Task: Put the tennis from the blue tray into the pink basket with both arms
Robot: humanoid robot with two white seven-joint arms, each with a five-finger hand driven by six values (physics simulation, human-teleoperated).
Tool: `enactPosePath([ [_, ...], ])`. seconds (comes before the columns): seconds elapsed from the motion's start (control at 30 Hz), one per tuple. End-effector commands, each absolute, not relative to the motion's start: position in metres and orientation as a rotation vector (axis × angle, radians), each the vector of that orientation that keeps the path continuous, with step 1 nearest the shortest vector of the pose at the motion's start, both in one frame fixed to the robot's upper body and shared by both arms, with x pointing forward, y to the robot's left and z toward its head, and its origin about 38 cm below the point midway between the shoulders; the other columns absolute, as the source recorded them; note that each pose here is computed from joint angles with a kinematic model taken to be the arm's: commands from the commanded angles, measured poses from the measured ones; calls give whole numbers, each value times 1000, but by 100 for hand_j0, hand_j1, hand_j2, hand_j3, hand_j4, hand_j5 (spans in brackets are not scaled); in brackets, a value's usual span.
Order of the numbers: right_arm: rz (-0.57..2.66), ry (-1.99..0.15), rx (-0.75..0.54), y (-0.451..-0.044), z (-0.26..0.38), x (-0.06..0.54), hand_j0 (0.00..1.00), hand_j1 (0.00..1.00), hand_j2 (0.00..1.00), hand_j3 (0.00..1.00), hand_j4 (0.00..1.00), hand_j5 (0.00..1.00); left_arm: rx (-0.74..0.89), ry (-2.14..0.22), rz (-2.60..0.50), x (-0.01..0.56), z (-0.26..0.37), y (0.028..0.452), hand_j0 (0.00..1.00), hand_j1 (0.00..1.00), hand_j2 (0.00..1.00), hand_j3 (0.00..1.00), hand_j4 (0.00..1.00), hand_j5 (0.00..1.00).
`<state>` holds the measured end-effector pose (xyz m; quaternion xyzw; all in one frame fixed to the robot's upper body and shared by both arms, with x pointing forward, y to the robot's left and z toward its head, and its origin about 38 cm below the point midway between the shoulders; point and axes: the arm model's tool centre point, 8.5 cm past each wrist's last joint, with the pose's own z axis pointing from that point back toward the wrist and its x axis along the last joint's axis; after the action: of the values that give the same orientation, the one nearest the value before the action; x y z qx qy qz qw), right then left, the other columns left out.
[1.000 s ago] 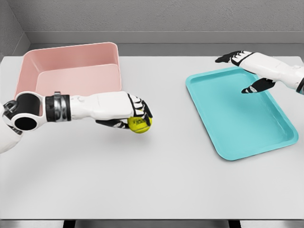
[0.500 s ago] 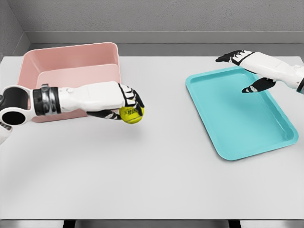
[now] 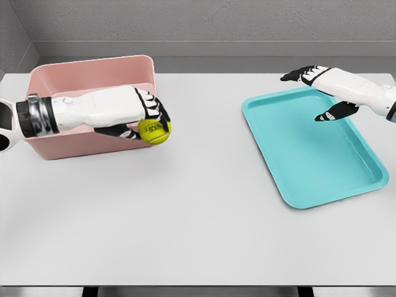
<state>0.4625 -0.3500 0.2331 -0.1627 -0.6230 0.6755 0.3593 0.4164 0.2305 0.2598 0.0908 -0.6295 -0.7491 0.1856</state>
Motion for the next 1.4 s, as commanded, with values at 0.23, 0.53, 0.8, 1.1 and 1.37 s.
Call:
enactPosePath([
  [0.23,1733,-1611,-420,-351,234,463,100,100,100,100,100,100,286,-1752,-2080,426,262,241,61,61,61,61,61,61],
  [0.53,1735,-1614,-418,-350,235,463,100,100,100,100,100,100,335,-1729,-2045,438,267,256,61,61,61,61,61,61],
  [0.8,1736,-1613,-419,-350,235,463,100,100,100,100,100,100,351,-1714,-2030,444,267,262,61,61,61,61,61,61],
  [1.1,1736,-1612,-417,-350,234,462,100,100,100,100,100,100,393,-1697,-1966,454,269,280,62,62,62,62,62,62],
  [1.37,1738,-1614,-415,-348,234,463,100,100,100,100,100,100,539,-1603,-1741,512,282,338,100,100,100,100,100,100],
])
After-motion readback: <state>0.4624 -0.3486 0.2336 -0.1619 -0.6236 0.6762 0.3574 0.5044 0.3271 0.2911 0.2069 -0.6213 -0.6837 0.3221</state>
